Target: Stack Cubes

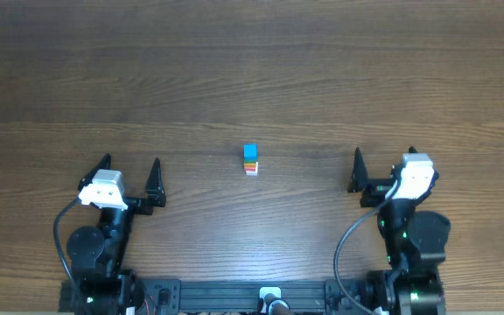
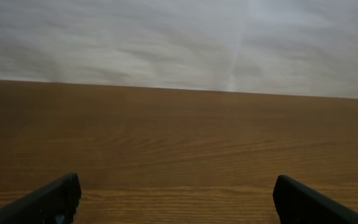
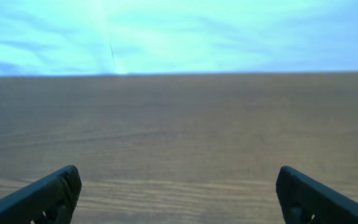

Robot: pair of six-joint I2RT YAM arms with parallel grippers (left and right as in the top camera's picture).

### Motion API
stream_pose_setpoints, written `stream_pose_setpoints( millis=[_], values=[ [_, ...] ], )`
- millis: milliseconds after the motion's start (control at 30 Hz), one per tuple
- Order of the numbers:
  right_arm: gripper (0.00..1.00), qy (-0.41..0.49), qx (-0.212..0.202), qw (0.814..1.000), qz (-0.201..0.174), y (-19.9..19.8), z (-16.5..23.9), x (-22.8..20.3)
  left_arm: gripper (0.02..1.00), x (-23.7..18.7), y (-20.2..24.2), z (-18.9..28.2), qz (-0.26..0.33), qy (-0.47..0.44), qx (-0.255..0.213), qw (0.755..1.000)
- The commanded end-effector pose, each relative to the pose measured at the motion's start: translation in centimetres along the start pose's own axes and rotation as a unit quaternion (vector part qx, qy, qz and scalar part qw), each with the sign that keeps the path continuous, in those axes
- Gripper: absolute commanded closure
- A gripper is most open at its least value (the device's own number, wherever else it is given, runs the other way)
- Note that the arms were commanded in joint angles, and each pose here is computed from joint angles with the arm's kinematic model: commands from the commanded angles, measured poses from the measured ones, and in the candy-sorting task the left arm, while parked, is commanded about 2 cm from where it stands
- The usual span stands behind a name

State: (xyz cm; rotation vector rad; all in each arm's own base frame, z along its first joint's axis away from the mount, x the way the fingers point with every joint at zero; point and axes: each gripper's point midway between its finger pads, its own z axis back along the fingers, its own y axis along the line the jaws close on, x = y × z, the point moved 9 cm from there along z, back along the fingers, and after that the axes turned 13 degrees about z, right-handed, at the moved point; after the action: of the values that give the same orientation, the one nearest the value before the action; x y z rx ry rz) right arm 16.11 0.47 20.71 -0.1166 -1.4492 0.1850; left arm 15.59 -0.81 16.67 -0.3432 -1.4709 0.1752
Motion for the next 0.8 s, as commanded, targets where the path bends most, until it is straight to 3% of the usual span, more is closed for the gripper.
stream_pose_setpoints(
  millis=[33,133,433,800],
  values=[
    [0.007,-0.049,0.015,0.998,0.023,0.4,0.9,-0.3,0.018,-0.1,0.2,0.0,0.006,-0.002,0.005,1.0],
    [0.009,-0.075,0.033,0.996,0.042,0.9,1.2,-0.3,0.018,-0.1,0.2,0.0,0.006,-0.002,0.005,1.0],
    [0.009,-0.092,0.037,0.994,0.043,1.0,1.1,-0.2,0.02,-0.1,0.2,0.0,0.006,-0.002,0.005,1.0],
    [0.007,-0.036,0.039,0.998,0.038,1.5,0.0,-4.1,0.02,-0.1,0.2,0.0,0.006,-0.002,0.005,1.0]
  ],
)
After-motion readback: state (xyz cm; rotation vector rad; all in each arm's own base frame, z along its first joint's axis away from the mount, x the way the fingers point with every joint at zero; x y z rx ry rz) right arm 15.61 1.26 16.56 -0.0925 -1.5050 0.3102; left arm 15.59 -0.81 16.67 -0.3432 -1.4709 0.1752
